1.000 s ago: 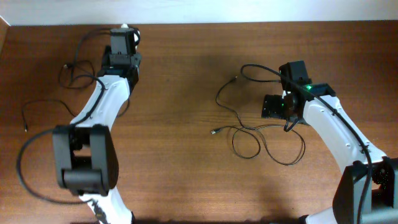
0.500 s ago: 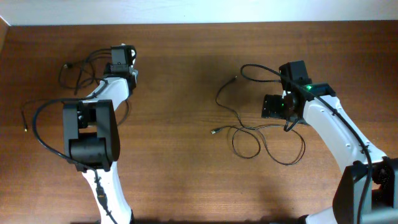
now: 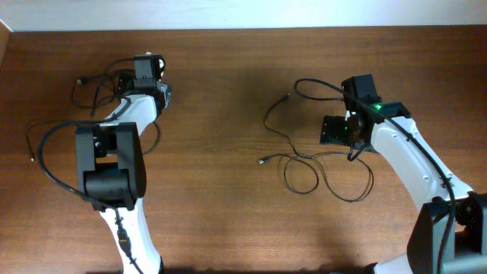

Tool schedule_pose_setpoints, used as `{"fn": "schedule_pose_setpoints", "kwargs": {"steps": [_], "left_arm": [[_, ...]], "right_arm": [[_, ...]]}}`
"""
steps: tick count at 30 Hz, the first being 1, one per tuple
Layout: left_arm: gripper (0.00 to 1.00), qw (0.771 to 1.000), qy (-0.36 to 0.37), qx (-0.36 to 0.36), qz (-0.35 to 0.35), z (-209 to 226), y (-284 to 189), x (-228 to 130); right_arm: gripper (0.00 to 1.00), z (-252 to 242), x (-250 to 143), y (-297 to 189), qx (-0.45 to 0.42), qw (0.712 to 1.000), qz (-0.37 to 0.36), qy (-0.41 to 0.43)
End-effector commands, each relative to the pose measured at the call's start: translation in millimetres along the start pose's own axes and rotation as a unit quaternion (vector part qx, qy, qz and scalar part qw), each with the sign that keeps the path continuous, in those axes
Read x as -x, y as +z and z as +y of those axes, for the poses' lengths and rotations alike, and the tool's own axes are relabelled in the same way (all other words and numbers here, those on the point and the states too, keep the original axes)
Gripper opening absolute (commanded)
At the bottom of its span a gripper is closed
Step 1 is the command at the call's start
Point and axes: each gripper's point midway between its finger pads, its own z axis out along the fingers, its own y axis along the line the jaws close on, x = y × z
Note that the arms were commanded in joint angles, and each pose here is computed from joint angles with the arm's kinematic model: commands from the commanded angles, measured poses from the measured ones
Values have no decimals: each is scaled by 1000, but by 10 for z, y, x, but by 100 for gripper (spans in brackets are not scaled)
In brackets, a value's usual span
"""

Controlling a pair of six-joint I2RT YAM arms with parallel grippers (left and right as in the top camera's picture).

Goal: Untangle cables

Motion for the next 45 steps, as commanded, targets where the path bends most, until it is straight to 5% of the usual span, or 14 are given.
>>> {"fn": "schedule_pose_setpoints", "kwargs": {"steps": [1, 7, 12, 19, 26, 36, 43, 44, 45], "left_arm": [[99, 997, -38, 32, -63, 457, -499, 456], [99, 980, -143, 15, -138, 816, -1188, 849], [99, 962, -159, -150, -163, 478, -1728, 953], [99, 917, -122, -372, -82, -321, -2057, 564], [99, 901, -92, -421, 49, -873, -2088, -130], [99, 894, -63, -437, 71, -1197, -2131, -331], [99, 895, -64, -437, 68, -1195, -2126, -317], [99, 895, -64, -437, 67, -1195, -2126, -316], [99, 895, -64, -437, 67, -1195, -2126, -316]], "right_arm": [[98, -29, 2, 24, -7, 1000, 1, 7], [98, -29, 2, 24, -7, 1000, 1, 7], [98, -29, 2, 24, -7, 1000, 1, 7], [98, -29, 2, 24, -7, 1000, 1, 7], [98, -29, 2, 24, -7, 1000, 1, 7], [98, -29, 2, 24, -7, 1000, 1, 7], [99, 562, -398, -94, 165, 981, 102, 6], [78, 586, -430, -90, 167, 980, 106, 3], [45, 609, -471, -82, 166, 980, 110, -2]]}}
